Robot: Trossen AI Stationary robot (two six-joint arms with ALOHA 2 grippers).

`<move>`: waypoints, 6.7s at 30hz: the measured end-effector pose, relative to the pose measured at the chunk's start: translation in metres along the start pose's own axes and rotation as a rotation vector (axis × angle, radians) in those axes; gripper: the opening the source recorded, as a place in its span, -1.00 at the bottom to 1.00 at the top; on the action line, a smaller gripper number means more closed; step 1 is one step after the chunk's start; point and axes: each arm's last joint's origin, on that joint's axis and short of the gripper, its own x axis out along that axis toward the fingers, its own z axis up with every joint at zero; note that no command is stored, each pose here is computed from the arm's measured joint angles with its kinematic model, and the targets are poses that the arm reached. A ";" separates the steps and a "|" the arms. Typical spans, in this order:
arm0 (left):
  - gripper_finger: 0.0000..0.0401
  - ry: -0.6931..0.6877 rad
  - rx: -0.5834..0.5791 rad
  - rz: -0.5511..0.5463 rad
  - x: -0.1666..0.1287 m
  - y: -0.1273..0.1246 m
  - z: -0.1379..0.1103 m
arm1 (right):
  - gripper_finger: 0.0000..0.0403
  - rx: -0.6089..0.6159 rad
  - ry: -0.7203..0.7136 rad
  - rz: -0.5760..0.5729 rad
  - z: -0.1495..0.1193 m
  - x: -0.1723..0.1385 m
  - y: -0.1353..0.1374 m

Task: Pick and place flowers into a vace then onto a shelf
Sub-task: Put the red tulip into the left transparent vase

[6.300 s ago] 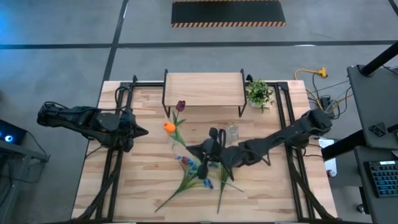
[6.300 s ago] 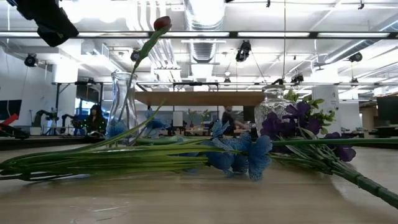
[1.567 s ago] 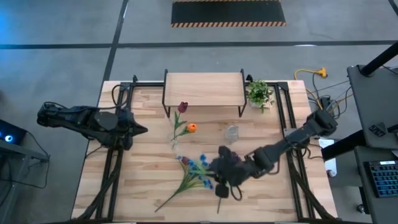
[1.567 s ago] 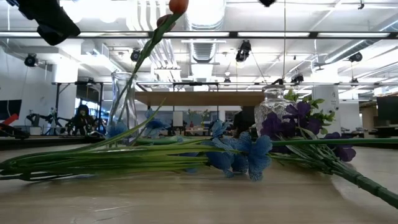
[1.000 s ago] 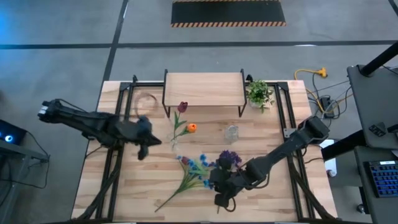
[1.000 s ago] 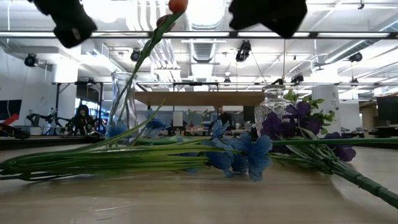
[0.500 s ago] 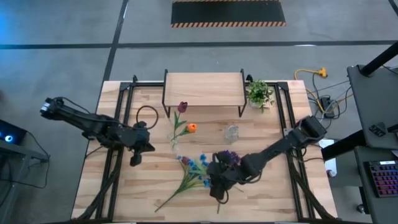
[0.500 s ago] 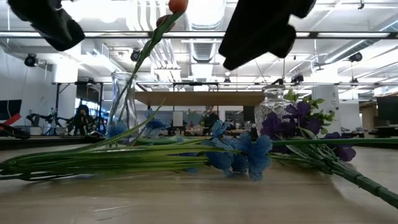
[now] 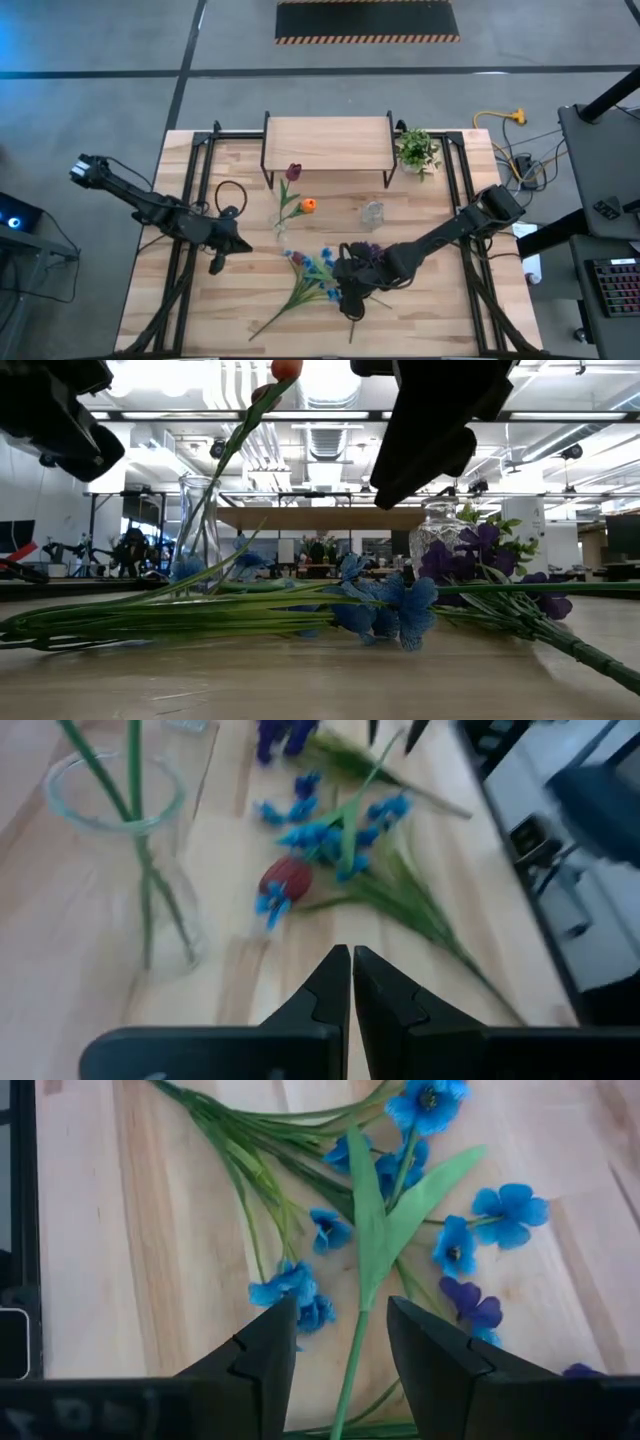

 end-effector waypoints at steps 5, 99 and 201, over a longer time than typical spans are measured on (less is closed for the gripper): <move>-1.00 -0.034 -0.006 -0.040 0.007 0.001 -0.018 | -0.29 -0.002 0.002 0.001 -0.002 0.001 0.001; -1.00 0.050 -0.123 -0.091 0.026 -0.010 -0.051 | -0.95 0.094 0.078 0.006 -0.003 0.044 -0.004; -1.00 -0.114 -0.122 -0.004 0.013 -0.004 -0.043 | -0.96 0.002 -1.410 -0.370 0.170 -0.036 0.027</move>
